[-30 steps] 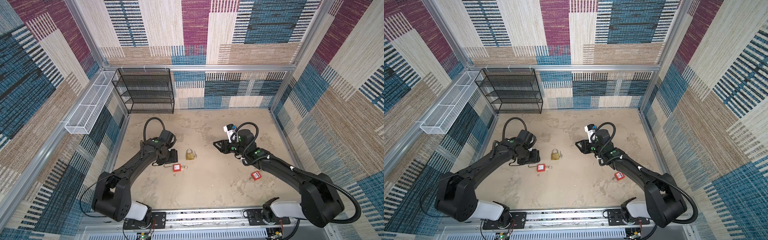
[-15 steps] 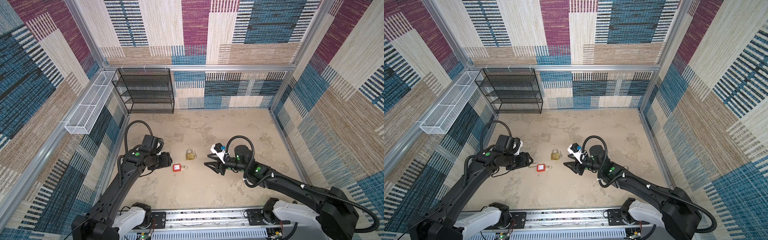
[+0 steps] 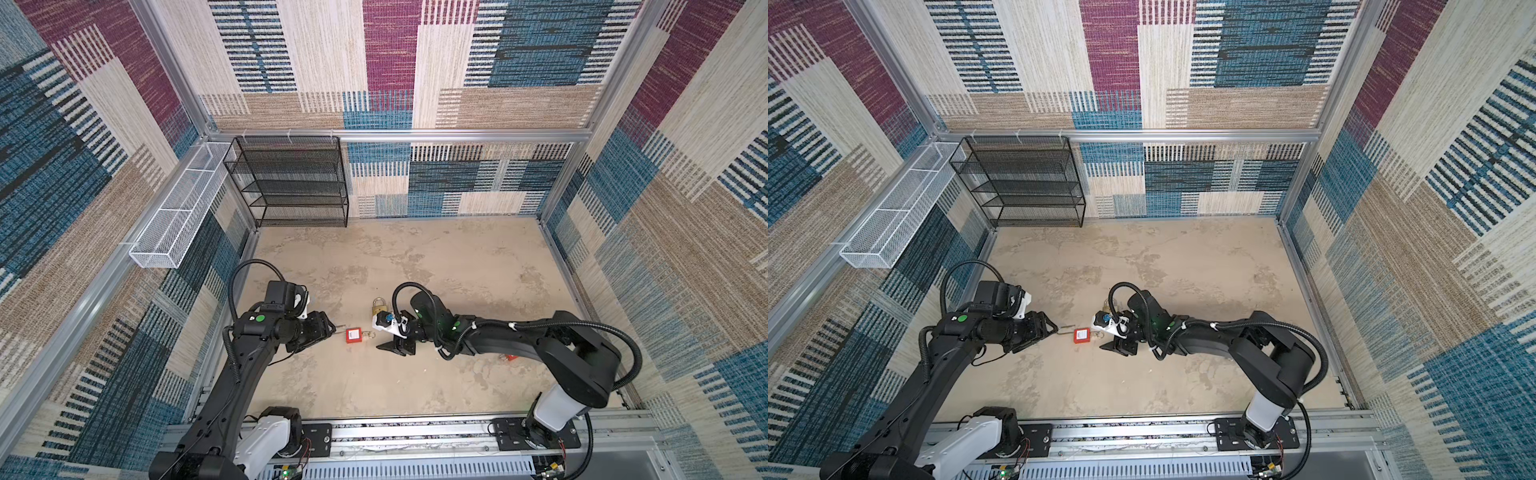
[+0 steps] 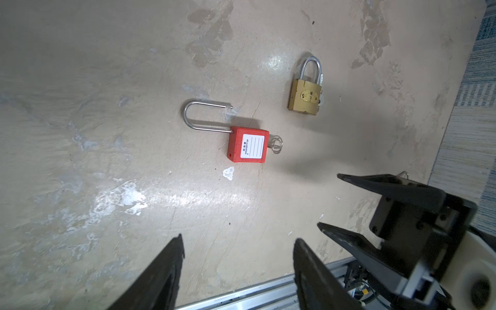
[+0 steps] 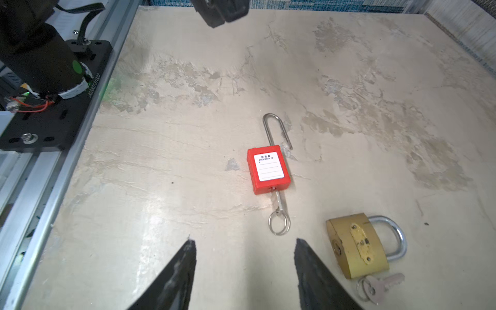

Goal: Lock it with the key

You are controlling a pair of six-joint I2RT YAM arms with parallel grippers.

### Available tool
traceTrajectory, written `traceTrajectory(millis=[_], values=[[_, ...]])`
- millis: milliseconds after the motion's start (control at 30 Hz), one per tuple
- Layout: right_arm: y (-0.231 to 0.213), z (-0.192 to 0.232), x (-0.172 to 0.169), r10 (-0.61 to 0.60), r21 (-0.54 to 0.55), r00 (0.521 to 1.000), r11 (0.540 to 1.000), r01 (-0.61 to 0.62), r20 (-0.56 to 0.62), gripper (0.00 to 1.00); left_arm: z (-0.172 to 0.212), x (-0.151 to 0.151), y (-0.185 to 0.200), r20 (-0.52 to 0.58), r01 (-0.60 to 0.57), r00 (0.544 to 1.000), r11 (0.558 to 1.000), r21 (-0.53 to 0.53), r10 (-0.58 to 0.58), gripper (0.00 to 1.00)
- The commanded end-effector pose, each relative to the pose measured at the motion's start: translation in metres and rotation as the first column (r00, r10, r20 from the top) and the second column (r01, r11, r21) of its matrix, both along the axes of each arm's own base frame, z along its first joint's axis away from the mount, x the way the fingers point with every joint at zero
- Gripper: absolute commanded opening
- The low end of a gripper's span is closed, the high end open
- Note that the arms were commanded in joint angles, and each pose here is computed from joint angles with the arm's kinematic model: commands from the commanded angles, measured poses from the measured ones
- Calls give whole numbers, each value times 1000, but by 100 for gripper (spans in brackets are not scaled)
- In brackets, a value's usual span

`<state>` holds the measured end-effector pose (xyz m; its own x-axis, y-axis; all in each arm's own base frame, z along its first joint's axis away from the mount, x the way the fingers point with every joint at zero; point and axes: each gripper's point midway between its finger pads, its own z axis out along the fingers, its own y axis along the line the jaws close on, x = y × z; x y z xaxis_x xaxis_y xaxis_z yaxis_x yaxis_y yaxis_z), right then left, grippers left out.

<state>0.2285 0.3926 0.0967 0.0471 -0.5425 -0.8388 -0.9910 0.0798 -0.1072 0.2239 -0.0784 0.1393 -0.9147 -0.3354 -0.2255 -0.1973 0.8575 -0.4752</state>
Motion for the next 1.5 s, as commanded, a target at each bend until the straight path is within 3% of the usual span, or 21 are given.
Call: traceTrajectory(millis=[0,333,700,900,1200,1467], values=[[12,-7,3,60,-18,998,998,-60,19,72,-1,2,-3,12,2,1000,999,-37,-2,67],[45,-37,26,101,-62,995,993,-102,-5,75,-14,1,7,3,-65,998,996,-54,65,67],[65,-57,41,137,-114,990,984,-140,-31,72,-23,4,15,-30,-93,995,991,-99,91,66],[67,-72,40,153,-145,986,976,-162,-70,65,-20,3,15,-27,-112,994,986,-121,109,66],[66,-67,38,145,-127,987,980,-153,-70,41,-21,2,11,-16,-136,991,978,-159,135,66],[69,-37,42,108,-76,992,991,-113,-60,35,-10,5,5,49,-130,988,969,-211,144,65]])
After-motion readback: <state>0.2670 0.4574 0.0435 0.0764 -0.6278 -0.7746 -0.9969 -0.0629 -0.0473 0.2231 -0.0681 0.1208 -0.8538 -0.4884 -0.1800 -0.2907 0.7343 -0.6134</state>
